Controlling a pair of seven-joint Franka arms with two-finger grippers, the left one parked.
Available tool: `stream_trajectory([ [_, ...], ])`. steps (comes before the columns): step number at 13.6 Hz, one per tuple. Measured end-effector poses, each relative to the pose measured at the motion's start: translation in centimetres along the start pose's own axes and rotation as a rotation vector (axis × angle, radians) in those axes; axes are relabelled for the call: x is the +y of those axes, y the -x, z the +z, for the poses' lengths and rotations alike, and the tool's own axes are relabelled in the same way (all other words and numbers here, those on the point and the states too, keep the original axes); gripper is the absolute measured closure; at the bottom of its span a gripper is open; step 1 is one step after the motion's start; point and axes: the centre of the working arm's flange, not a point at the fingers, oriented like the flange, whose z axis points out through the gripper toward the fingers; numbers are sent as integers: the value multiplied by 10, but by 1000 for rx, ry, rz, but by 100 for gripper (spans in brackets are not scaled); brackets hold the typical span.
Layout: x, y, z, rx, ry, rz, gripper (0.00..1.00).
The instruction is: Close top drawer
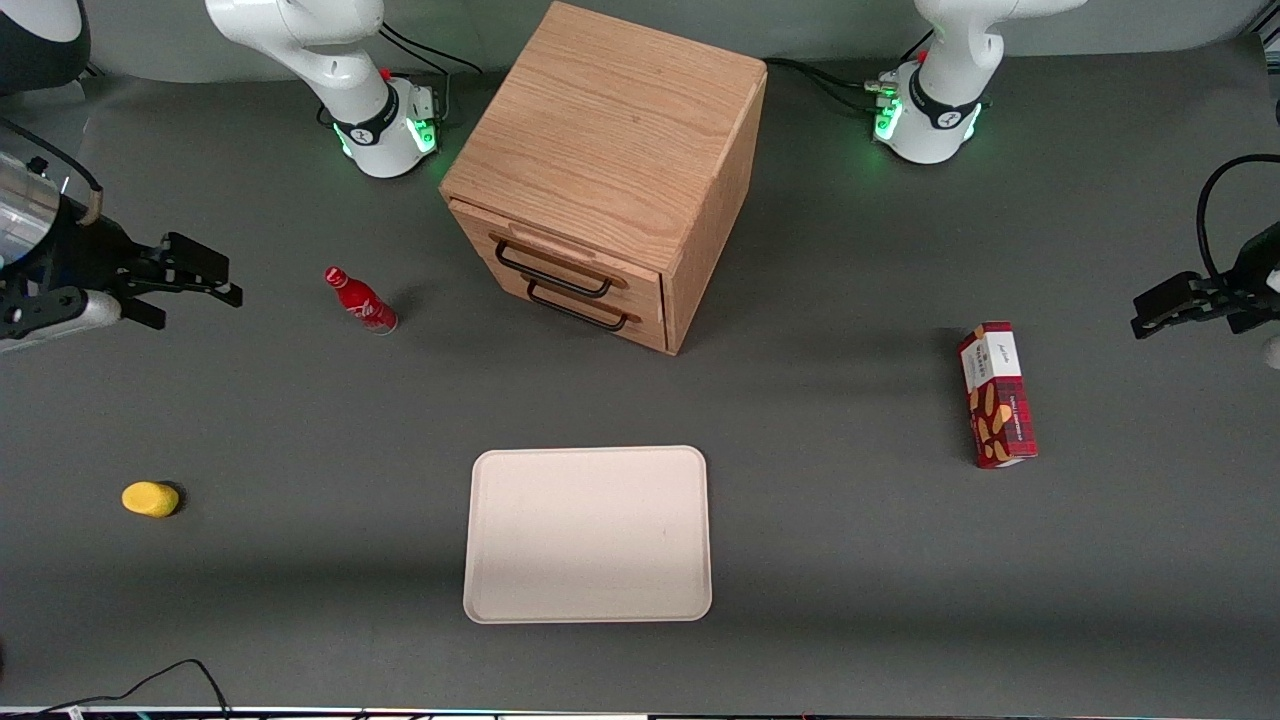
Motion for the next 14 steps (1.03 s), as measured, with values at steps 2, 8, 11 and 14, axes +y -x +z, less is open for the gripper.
stream_trajectory([
  [2,7,14,-14,-12,20,59,0],
  [8,20,34,-31,-3,101,137,0],
  [11,32,29,-21,8,121,155,0],
  [14,37,29,-17,1,121,163,0],
])
